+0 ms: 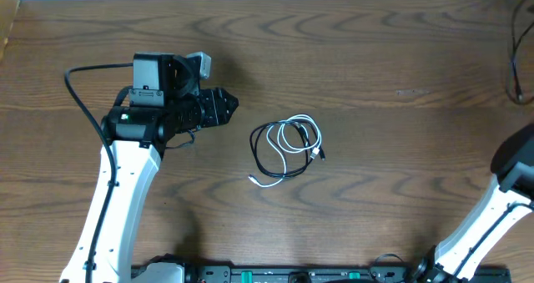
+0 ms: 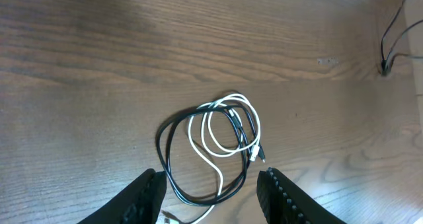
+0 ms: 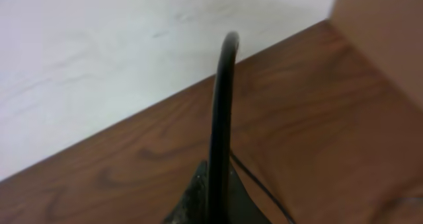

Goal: Untangle cables

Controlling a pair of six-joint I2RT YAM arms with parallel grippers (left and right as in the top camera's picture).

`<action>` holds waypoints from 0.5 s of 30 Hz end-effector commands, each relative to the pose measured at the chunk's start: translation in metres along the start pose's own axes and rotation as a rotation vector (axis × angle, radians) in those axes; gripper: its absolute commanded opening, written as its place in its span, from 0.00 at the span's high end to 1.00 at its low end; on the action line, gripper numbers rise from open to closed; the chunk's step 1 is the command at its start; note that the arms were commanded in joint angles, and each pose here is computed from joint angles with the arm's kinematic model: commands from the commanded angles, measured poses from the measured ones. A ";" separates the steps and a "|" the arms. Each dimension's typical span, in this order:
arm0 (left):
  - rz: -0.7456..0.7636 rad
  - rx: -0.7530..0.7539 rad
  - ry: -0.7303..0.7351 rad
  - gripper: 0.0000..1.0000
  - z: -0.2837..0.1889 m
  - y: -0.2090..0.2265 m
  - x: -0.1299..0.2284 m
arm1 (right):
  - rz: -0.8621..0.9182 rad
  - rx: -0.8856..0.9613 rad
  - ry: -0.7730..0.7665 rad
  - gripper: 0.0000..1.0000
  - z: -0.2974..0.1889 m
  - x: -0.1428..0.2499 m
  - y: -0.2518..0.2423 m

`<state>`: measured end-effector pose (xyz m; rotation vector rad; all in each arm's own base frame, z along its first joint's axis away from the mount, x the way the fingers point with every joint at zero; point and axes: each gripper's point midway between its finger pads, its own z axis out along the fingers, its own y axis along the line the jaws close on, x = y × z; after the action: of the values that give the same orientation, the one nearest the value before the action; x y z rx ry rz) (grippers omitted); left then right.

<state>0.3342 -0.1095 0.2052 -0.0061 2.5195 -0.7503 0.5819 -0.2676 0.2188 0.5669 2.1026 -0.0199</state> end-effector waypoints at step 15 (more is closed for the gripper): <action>-0.006 -0.019 0.038 0.50 0.005 0.005 0.011 | 0.104 -0.297 0.226 0.01 -0.080 0.026 0.084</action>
<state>0.3306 -0.1093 0.2027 -0.0124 2.5386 -0.7517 0.5568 -0.1992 0.1963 0.6111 2.3017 0.2751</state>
